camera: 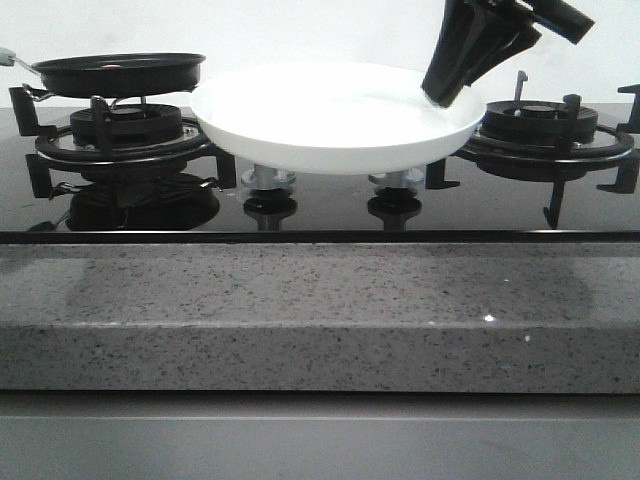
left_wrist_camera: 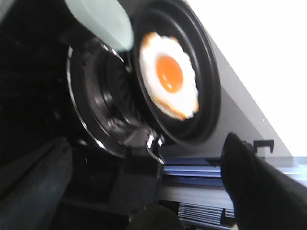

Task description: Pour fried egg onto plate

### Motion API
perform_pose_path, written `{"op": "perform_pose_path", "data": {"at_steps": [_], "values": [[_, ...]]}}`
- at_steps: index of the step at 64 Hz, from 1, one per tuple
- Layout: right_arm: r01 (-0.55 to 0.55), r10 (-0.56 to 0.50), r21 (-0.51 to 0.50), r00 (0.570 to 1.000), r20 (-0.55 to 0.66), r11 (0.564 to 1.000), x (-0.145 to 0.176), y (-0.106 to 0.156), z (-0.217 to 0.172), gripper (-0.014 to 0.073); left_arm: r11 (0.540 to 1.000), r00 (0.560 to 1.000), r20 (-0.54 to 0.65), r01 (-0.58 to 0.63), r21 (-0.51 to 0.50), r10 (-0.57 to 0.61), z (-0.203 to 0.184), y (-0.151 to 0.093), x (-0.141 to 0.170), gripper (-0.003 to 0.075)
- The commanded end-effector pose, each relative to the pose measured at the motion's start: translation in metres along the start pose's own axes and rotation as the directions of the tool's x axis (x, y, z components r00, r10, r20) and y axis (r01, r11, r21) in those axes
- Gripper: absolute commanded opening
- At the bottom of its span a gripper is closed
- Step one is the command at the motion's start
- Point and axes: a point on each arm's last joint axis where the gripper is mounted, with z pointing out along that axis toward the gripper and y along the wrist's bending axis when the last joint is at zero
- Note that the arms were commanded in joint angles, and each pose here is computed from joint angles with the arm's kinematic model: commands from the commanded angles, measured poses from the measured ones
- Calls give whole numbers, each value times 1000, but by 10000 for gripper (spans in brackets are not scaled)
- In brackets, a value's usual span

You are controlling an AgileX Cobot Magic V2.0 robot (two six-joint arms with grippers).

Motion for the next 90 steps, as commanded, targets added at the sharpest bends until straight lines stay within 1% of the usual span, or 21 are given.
{"op": "perform_pose_path", "data": {"at_steps": [1,15,22,40,58,82,86,90], "values": [[20,-17,-22,993,113,1000,-8,13,-27,-58,997,999,48,-5,76,2,-4,-15,-16,618],[20,-17,-22,993,113,1000,-8,13,-27,-58,997,999,42,-3,76,0,17,-8,-41,618],[20,-17,-22,993,113,1000,-8,13,-27,-58,997,999,39,3,74,-6,25,-4,-49,618],[20,-17,-22,993,113,1000,-8,13,-27,-58,999,997,71,24,46,-27,33,6,-55,618],[20,-17,-22,993,113,1000,-8,13,-27,-58,999,990,134,32,39,-38,32,6,-62,618],[20,-17,-22,993,113,1000,-8,13,-27,-58,997,989,135,51,51,-57,36,8,-64,617],[20,-17,-22,993,113,1000,-8,13,-27,-58,997,989,135,51,51,-57,36,8,-64,598],[20,-17,-22,993,113,1000,-8,13,-27,-58,997,989,135,51,51,-57,36,8,-64,554]]}}
